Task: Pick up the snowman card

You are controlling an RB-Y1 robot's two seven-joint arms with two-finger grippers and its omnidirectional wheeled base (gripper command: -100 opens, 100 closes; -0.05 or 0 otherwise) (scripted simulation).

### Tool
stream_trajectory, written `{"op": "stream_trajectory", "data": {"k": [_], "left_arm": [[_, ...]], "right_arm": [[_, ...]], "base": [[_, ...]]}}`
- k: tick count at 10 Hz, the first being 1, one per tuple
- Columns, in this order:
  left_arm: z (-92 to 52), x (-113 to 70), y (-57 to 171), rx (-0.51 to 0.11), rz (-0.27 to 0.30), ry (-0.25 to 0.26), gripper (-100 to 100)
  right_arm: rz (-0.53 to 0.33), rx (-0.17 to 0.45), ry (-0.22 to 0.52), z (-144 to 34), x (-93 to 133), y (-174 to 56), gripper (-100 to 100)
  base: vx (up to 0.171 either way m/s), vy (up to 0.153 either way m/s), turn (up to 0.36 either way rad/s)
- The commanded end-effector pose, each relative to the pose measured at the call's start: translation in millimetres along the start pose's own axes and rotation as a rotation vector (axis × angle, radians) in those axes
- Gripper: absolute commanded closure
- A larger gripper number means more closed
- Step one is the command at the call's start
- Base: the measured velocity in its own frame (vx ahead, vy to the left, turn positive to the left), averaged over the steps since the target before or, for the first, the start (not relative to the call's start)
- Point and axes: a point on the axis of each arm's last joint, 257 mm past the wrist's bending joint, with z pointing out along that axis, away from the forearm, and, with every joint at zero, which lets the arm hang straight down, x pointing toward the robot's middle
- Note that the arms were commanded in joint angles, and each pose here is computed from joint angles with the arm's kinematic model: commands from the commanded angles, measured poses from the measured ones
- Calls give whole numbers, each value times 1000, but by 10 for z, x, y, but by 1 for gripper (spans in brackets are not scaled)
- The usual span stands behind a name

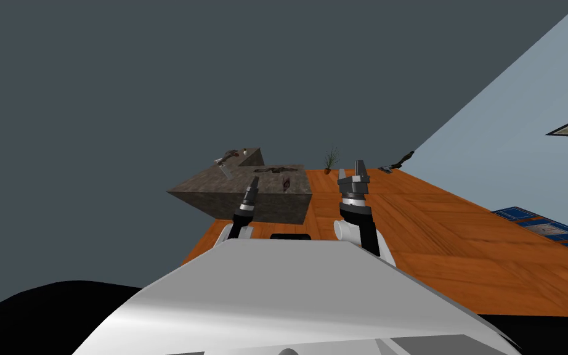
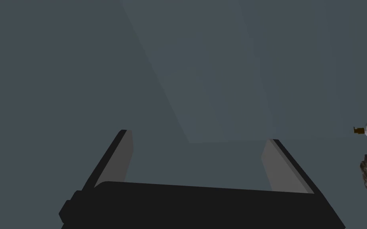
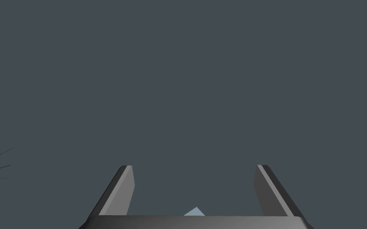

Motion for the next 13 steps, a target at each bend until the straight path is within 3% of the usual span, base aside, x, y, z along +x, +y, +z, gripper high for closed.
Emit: {"op": "stream_trajectory", "data": {"k": [1,2,3,8,9,13], "left_arm": [[-11,258,107,-14,63,54,-100],[-17,414,160,-18,102,89,-100],[-23,422,177,-21,101,90,-100],[-116,1265,429,-13,302,284,-100],[-138,1292,470,-20,307,292,-100],[-280,1973,642,23,466,454,-100]], "right_arm": [[0,0,0,0,0,0,0],[0,0,0,0,0,0,0],[0,0,0,0,0,0,0],[0,0,0,0,0,0,0],[0,0,0,0,0,0,0],[0,0,0,0,0,0,0]], "base": [[22,128,-6],[14,141,-1],[9,93,-9],[28,109,-6],[32,93,-6],[46,87,-11]]}}
